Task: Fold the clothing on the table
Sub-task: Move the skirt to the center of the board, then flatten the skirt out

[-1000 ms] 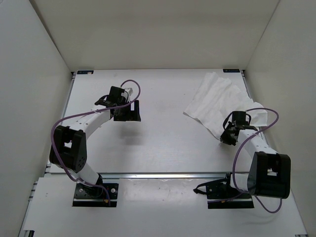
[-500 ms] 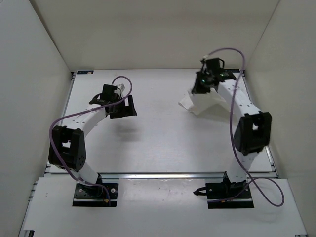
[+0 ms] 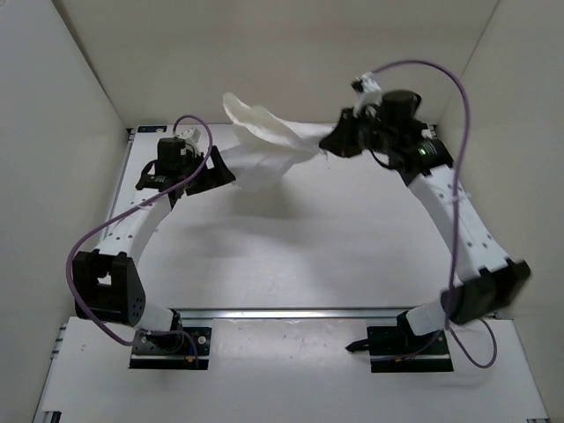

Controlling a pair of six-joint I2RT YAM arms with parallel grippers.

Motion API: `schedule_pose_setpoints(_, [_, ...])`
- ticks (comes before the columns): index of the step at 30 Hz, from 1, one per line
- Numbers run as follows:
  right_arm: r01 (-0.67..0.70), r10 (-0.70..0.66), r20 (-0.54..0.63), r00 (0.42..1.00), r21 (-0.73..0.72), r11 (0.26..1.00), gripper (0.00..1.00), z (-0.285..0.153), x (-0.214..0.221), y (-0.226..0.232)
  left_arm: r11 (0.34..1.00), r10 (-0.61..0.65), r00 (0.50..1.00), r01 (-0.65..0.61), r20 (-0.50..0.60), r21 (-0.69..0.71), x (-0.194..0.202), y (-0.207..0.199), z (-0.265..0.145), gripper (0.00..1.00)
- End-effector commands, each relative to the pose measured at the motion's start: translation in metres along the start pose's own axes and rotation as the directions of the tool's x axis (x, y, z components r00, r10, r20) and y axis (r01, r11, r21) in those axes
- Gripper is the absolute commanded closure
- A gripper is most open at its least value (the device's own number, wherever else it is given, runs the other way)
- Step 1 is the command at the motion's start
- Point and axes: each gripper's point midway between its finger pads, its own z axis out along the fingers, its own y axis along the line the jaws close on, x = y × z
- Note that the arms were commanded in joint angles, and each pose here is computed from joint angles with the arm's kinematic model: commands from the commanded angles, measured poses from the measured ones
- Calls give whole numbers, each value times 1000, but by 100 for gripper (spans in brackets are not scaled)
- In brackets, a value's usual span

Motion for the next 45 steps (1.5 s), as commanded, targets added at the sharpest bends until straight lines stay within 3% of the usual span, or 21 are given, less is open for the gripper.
schedule_pose_setpoints(1, [-196,196,15,980,-42,980,100,-14,72,-31,999,9,993,-14,116,44,-32,-13,-29,1])
schedule_pose_setpoints(4, [-250,255,-108,961,59,967,100,-23,159,-44,999,18,989,-24,144,44,-37,-15,-41,1])
schedule_pose_setpoints(6, [-331,337,-219,916,64,941,100,-28,222,-40,998,19,991,-27,129,64,-32,-21,-43,1])
schedule_pose_setpoints(10, [-374,387,-257,885,103,922,99,-30,270,-45,991,10,997,-19,71,132,-8,-32,-37,1])
schedule_pose_setpoints(14, [-398,409,-214,887,95,913,100,-30,264,-53,976,18,999,-7,-47,216,43,-52,-32,1])
schedule_pose_setpoints(18, [-375,389,-221,894,105,921,100,-30,255,-57,955,40,977,25,-209,295,118,-75,-40,2])
schedule_pose_setpoints(23, [-372,377,-227,898,69,926,100,-23,248,-53,956,-44,941,137,-336,259,186,-62,-43,2])
schedule_pose_setpoints(27, [-364,362,-257,896,44,931,100,-17,249,-44,974,-77,946,139,-315,180,192,-38,-32,1])
schedule_pose_setpoints(30, [-351,344,-293,892,32,936,100,-12,254,-36,957,-94,932,182,-349,228,206,-41,-23,2])
schedule_pose_setpoints(36, [-358,345,-319,883,19,933,100,-10,258,-31,954,-72,941,162,-332,251,196,-54,-9,7])
schedule_pose_setpoints(39, [-359,347,-318,882,23,933,100,-9,258,-33,953,-84,937,175,-340,248,197,-55,0,12])
schedule_pose_setpoints(45, [-364,354,-321,878,28,931,100,-8,256,-36,965,-104,929,182,-355,191,203,-40,17,33])
